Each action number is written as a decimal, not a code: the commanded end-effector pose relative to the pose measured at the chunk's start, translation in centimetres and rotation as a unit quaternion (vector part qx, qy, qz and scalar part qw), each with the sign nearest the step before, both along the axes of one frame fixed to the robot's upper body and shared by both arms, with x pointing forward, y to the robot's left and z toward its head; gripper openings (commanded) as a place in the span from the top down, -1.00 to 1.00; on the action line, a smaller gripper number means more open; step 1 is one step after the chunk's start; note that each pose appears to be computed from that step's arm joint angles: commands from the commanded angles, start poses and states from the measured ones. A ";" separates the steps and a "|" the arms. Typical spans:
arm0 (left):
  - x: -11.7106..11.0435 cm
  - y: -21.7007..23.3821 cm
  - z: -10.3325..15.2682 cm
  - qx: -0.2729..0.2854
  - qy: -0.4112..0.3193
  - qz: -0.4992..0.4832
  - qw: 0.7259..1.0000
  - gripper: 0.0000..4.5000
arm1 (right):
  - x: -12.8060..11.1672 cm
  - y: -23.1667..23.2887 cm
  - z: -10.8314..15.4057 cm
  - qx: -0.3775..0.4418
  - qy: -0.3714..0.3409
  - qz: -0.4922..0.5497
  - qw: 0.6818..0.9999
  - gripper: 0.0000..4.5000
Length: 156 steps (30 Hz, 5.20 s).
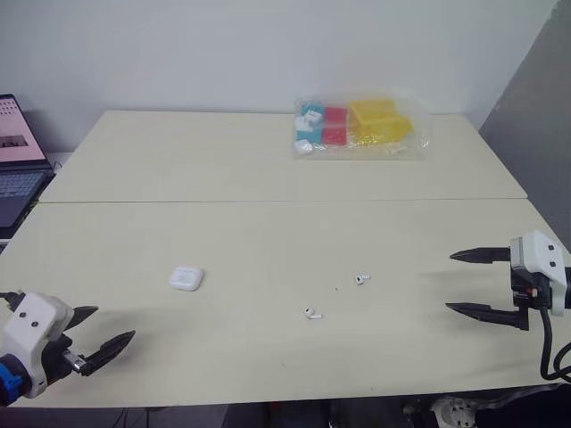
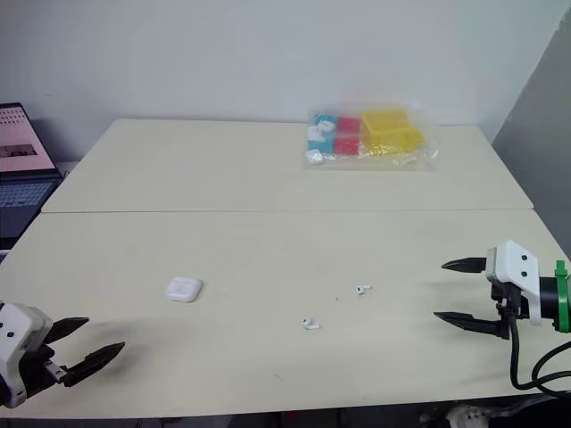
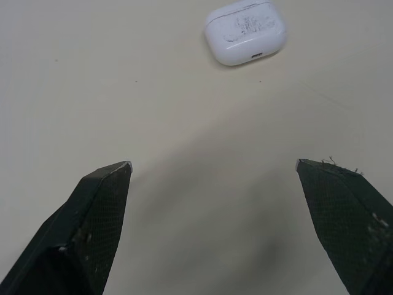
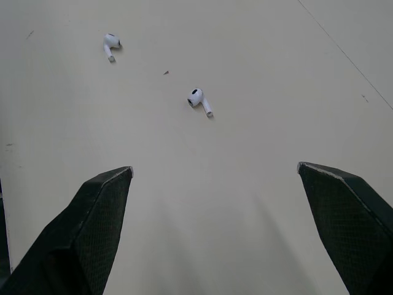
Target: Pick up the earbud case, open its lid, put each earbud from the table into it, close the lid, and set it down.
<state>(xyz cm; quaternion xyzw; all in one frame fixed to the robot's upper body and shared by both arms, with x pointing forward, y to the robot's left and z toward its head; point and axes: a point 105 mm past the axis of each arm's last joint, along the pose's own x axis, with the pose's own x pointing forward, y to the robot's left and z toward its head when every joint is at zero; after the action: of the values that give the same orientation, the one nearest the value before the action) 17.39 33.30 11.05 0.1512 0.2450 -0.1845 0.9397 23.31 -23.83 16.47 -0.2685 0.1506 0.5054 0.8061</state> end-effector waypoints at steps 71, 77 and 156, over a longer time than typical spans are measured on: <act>9.0 -8.2 -4.0 -0.112 -0.006 0.112 0.987 -0.98 | 0.0 10.4 5.2 0.081 -0.021 0.159 0.984 -1.00; 9.0 -8.7 -4.5 -0.113 0.012 0.100 0.989 -0.46 | 0.0 10.3 5.1 0.080 -0.022 0.156 0.984 -1.00; 9.1 -26.3 6.2 -0.076 -0.336 -0.495 0.797 -0.56 | 2.1 18.9 0.2 0.310 0.349 -0.032 0.884 0.64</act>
<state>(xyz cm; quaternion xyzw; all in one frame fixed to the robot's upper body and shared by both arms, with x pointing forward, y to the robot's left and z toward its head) 26.93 7.39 15.47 0.2446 -0.1741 -0.5860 0.7527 25.71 -5.20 15.58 0.1994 0.2814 0.5415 0.7667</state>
